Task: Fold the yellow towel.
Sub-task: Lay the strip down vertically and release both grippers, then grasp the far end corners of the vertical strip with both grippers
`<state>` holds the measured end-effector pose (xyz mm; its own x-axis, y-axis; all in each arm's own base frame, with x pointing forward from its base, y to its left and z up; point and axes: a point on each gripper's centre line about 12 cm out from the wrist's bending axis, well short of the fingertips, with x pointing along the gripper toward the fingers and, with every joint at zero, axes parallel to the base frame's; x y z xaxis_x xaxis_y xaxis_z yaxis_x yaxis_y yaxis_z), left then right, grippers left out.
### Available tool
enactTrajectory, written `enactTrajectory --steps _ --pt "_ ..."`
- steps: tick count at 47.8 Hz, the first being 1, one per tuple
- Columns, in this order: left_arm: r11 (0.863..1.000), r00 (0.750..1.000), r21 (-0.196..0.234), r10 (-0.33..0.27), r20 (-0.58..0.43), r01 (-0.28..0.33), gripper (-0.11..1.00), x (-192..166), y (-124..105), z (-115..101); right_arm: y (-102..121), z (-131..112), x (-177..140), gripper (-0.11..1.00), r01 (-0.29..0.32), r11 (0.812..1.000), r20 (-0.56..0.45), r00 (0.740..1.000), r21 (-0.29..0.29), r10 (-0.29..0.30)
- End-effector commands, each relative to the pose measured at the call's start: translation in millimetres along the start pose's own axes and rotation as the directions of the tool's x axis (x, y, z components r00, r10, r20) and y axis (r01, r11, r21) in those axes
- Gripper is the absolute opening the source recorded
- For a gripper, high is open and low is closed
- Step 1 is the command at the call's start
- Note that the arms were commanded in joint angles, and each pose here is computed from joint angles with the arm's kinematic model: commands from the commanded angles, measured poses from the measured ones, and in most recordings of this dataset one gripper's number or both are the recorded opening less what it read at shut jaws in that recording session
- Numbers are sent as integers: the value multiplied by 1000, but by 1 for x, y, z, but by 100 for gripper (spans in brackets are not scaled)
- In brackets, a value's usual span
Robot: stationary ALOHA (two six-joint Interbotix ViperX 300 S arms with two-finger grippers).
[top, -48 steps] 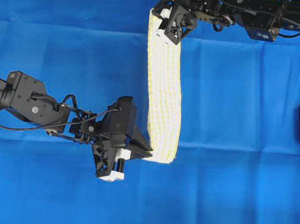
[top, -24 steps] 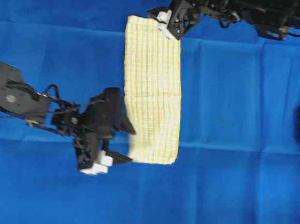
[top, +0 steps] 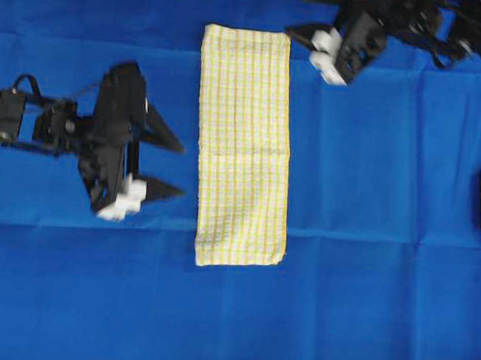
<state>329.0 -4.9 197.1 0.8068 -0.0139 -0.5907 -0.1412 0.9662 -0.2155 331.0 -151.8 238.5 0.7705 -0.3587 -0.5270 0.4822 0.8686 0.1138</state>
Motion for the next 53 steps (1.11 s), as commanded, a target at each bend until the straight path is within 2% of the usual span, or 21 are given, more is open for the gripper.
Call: enactTrajectory --steps 1,6,11,26,35,43,53 --pt "1000 998 -16 20 67 -19 79 -6 10 15 11 4 -19 70 -35 999 63 997 -10 36" --pt "999 993 -32 40 109 -36 79 -7 20 21 23 -6 -34 70 -77 997 87 993 -31 79" --pt "998 991 -30 53 126 -50 79 -6 26 22 26 -14 -41 69 -93 995 96 991 -36 96" --pt "996 988 -47 85 131 -79 79 -7 39 23 25 -15 -36 69 -89 995 89 992 -36 92" --pt "988 978 -70 148 147 -139 80 -6 64 25 13 -14 -17 70 -53 999 68 996 -15 53" --pt "971 958 -102 230 173 -215 80 7 101 24 -10 -24 12 70 4 999 31 999 32 -5" --pt "933 930 -176 339 142 -313 81 31 154 8 -32 -43 50 73 53 993 -6 999 102 -52"
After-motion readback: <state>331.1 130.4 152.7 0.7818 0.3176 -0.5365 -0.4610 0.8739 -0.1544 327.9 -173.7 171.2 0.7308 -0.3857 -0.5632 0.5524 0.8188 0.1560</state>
